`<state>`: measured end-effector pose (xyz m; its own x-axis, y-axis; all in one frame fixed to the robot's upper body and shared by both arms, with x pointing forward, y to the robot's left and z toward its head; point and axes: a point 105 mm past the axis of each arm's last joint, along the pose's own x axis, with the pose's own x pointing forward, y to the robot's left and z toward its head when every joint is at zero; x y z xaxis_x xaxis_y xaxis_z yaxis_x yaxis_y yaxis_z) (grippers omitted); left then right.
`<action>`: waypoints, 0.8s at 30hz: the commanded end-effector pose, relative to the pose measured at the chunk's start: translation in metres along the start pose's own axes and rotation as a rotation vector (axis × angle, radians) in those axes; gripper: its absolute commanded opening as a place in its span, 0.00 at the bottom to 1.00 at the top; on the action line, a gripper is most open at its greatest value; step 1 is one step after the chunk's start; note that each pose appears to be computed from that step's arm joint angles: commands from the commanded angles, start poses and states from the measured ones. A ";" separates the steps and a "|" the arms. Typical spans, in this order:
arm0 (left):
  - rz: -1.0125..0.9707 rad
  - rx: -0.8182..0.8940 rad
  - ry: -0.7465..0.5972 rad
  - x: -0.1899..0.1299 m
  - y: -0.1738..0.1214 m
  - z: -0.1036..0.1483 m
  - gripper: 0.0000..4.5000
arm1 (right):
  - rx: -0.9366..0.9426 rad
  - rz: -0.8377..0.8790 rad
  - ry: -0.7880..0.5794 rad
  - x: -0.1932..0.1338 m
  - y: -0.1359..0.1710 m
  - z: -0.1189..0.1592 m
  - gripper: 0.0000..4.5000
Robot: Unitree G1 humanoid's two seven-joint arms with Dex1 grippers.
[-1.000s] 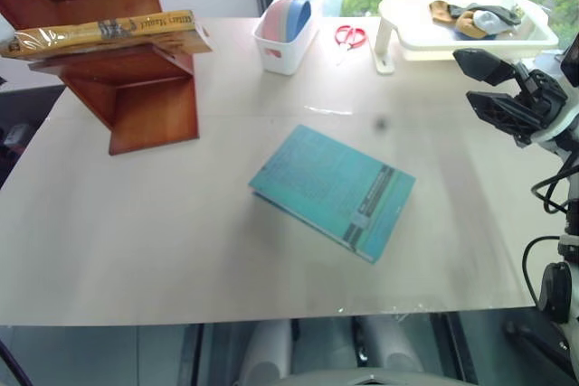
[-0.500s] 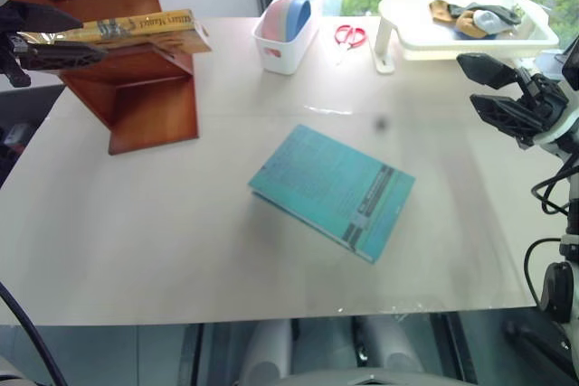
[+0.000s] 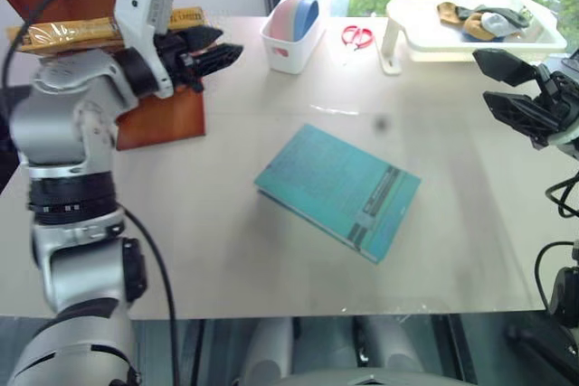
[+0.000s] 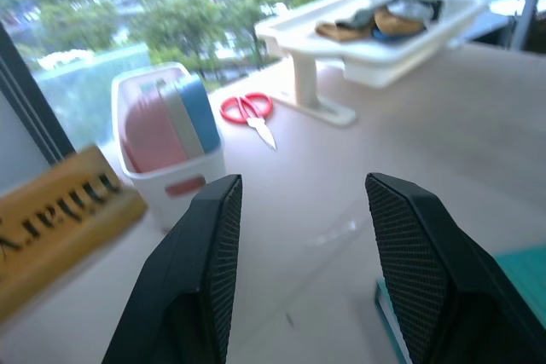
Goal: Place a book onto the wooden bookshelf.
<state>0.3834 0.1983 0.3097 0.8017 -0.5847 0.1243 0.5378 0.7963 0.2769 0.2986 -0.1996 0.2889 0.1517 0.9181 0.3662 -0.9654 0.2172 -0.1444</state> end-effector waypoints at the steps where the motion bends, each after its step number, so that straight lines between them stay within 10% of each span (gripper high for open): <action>1: 0.015 0.057 -0.077 0.007 -0.001 0.013 0.54 | -0.069 0.020 -0.013 0.005 0.007 0.019 1.00; 13: -0.017 0.030 -0.174 0.044 -0.057 0.000 0.54 | -0.077 0.009 -0.013 0.009 0.009 0.022 1.00; 24: 0.455 0.264 -0.229 0.060 -0.030 -0.002 0.54 | -0.083 0.005 -0.017 0.006 0.006 0.023 1.00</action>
<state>0.4195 0.1354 0.2856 0.8714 -0.2915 0.3946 0.1431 0.9204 0.3639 0.2955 -0.1958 0.2975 0.1613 0.9141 0.3720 -0.9597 0.2332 -0.1568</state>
